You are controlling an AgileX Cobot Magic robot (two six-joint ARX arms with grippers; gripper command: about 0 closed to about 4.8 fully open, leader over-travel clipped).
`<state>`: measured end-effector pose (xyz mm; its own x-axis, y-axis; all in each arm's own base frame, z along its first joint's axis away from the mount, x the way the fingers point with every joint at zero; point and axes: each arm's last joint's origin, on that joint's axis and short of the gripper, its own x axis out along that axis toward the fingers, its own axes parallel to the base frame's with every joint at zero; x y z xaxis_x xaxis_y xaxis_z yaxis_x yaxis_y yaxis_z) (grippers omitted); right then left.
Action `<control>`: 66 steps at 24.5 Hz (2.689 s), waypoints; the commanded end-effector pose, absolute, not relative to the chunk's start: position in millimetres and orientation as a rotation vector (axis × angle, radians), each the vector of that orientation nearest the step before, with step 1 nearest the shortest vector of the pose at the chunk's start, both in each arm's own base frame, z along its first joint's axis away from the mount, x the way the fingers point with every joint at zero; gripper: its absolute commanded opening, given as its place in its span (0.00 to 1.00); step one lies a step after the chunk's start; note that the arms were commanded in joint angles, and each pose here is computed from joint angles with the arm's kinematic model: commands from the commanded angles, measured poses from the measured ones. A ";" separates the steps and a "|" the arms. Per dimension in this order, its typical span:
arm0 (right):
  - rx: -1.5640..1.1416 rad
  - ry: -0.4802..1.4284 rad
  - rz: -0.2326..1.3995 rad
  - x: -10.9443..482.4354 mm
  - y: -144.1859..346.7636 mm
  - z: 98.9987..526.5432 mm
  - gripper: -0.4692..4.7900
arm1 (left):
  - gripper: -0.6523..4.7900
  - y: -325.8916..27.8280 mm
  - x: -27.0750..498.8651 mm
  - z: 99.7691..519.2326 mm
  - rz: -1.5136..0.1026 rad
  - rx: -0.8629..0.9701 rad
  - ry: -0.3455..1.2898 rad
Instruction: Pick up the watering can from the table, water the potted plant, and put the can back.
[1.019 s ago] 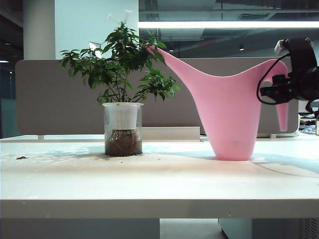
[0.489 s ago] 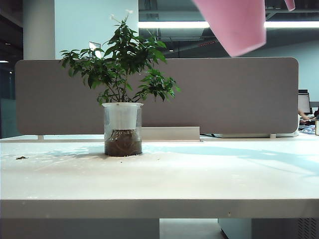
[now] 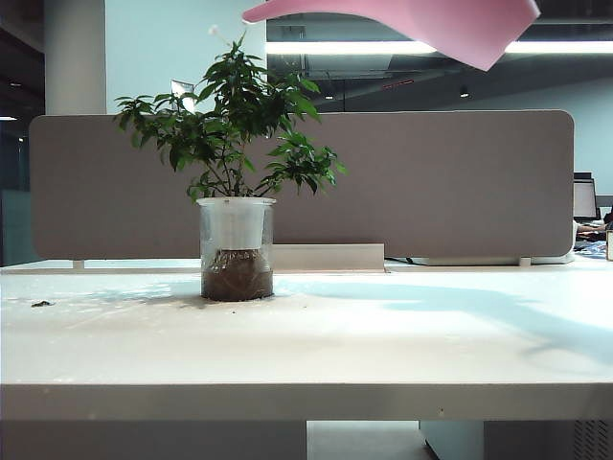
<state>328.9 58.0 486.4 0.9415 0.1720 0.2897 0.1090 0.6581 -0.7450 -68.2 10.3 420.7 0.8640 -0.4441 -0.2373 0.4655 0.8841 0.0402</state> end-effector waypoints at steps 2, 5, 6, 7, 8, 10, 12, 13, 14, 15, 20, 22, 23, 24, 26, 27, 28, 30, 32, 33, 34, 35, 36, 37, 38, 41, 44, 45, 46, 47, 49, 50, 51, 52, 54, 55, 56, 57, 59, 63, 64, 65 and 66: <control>-0.978 -0.387 -0.055 321.5 67.3 495.5 0.09 | 0.11 10.4 -68.4 422.5 -0.478 0.097 0.206; -0.993 -0.385 -0.061 321.3 67.4 495.6 0.09 | 0.11 10.4 -68.3 422.5 -0.477 0.097 0.206; -0.993 -0.386 -0.062 321.1 67.3 495.9 0.09 | 0.11 10.4 -68.3 422.5 -0.477 0.097 0.206; -1.004 -0.386 -0.064 321.1 67.3 495.9 0.09 | 0.11 10.4 -68.3 422.5 -0.477 0.097 0.206; -1.016 -0.385 -0.066 321.3 67.4 495.7 0.09 | 0.11 10.4 -68.3 422.5 -0.477 0.097 0.206; -1.037 -0.385 -0.070 321.2 67.3 495.8 0.09 | 0.11 10.4 -68.3 422.5 -0.478 0.097 0.206; -1.053 -0.386 -0.074 320.7 67.2 496.2 0.09 | 0.11 10.4 -68.3 422.5 -0.478 0.097 0.206; -1.059 -0.388 -0.075 320.2 67.5 496.5 0.09 | 0.11 10.4 -68.3 422.5 -0.478 0.097 0.206; -1.064 -0.391 -0.073 319.7 68.9 496.6 0.09 | 0.11 10.4 -68.4 422.5 -0.477 0.097 0.206; -1.066 -0.396 -0.068 318.5 71.2 497.2 0.09 | 0.11 10.4 -68.3 422.5 -0.477 0.097 0.206; -1.061 -0.389 -0.044 306.7 80.0 501.4 0.09 | 0.11 10.4 -68.3 422.5 -0.477 0.097 0.206; -1.075 -0.376 -0.054 304.5 81.5 501.9 0.09 | 0.11 10.4 -68.3 422.6 -0.477 0.097 0.206; -1.087 -0.368 -0.060 304.1 81.9 501.8 0.09 | 0.11 10.4 -68.3 422.6 -0.477 0.097 0.206; -1.095 -0.363 -0.061 303.1 81.4 502.0 0.09 | 0.11 10.4 -68.3 422.6 -0.478 0.097 0.206; -1.107 -0.358 -0.056 301.8 81.4 502.1 0.09 | 0.11 10.4 -68.4 422.5 -0.478 0.097 0.206; -1.107 -0.357 -0.056 300.6 81.0 502.7 0.09 | 0.11 10.4 -68.3 422.5 -0.477 0.097 0.206; -1.108 -0.355 -0.055 299.7 80.8 503.1 0.09 | 0.11 10.4 -68.3 422.5 -0.477 0.097 0.206; -1.111 -0.351 -0.053 298.9 80.5 503.2 0.09 | 0.11 10.4 -68.3 422.5 -0.478 0.097 0.206; -1.113 -0.353 -0.055 297.2 80.0 504.3 0.09 | 0.11 10.4 -68.3 422.5 -0.478 0.097 0.206; -1.120 -0.355 -0.057 296.2 79.8 505.0 0.09 | 0.11 10.4 -68.4 422.5 -0.477 0.097 0.206; -1.134 -0.357 -0.060 296.0 79.7 505.3 0.09 | 0.11 10.4 -68.3 422.5 -0.477 0.097 0.206; -1.145 -0.360 -0.065 295.4 79.5 505.9 0.09 | 0.11 10.4 -68.3 422.5 -0.477 0.097 0.206; -1.155 -0.363 -0.066 294.8 79.4 506.3 0.09 | 0.11 10.4 -68.3 422.5 -0.477 0.097 0.206; -1.157 -0.365 -0.064 294.4 79.4 506.6 0.09 | 0.11 10.4 -68.3 422.5 -0.478 0.097 0.206; -1.157 -0.367 -0.061 294.2 79.5 506.7 0.09 | 0.11 10.4 -68.3 422.5 -0.478 0.097 0.206; -1.157 -0.372 -0.062 293.2 79.3 507.5 0.09 | 0.11 10.4 -68.3 422.5 -0.478 0.097 0.206; -1.156 -0.382 -0.058 290.9 79.0 509.1 0.09 | 0.11 10.4 -68.3 422.6 -0.477 0.097 0.206; -1.152 -0.384 -0.058 289.7 78.9 509.9 0.09 | 0.11 10.4 -68.4 422.5 -0.477 0.097 0.206; -1.147 -0.384 -0.057 289.4 79.0 510.0 0.09 | 0.11 10.4 -68.3 422.5 -0.477 0.097 0.206; -1.097 -0.382 -0.044 288.6 81.4 509.8 0.09 | 0.11 10.4 -68.3 422.5 -0.478 0.097 0.206; -1.014 -0.375 -0.026 288.7 81.7 509.4 0.09 | 0.11 10.4 -68.3 422.5 -0.477 0.097 0.206; -0.951 -0.363 -0.022 288.9 81.3 508.9 0.09 | 0.11 10.4 -68.3 422.5 -0.477 0.097 0.206; -0.904 -0.349 -0.021 289.2 80.9 508.2 0.09 | 0.11 10.4 -68.3 422.5 -0.477 0.097 0.206; -0.866 -0.328 -0.022 289.7 80.5 506.8 0.09 | 0.11 10.4 -68.3 422.5 -0.477 0.097 0.206; -0.778 -0.244 0.003 293.4 77.4 497.9 0.08 | 0.11 10.4 -68.3 422.5 -0.477 0.097 0.206; -0.750 -0.219 0.004 295.3 75.3 493.7 0.08 | 0.11 10.4 -68.3 422.5 -0.477 0.097 0.206; -0.717 -0.194 0.003 297.5 72.4 487.4 0.08 | 0.11 10.4 -68.3 422.5 -0.477 0.097 0.206; -0.688 -0.179 0.001 298.4 69.4 481.8 0.08 | 0.11 10.4 -68.3 422.5 -0.477 0.097 0.206; -0.608 -0.163 -0.007 299.4 62.2 465.8 0.08 | 0.11 10.4 -68.3 422.5 -0.477 0.097 0.206; -0.420 -0.204 -0.038 297.1 40.9 428.4 0.08 | 0.11 10.4 -68.3 422.5 -0.478 0.097 0.206; -0.346 -0.228 -0.031 296.1 32.7 415.5 0.08 | 0.11 10.4 -68.3 422.5 -0.478 0.097 0.206; -0.285 -0.249 -0.024 295.1 26.0 405.3 0.08 | 0.11 10.4 -68.3 422.5 -0.478 0.097 0.206; -0.224 -0.265 -0.019 295.0 19.6 394.2 0.08 | 0.11 10.4 -68.3 422.5 -0.476 0.097 0.206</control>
<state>302.3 26.6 381.6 0.9977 -0.0071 0.0673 0.0331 0.9187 -0.3936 -68.1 10.3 420.6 0.8639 -0.4441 -0.2377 0.4655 0.8841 0.0401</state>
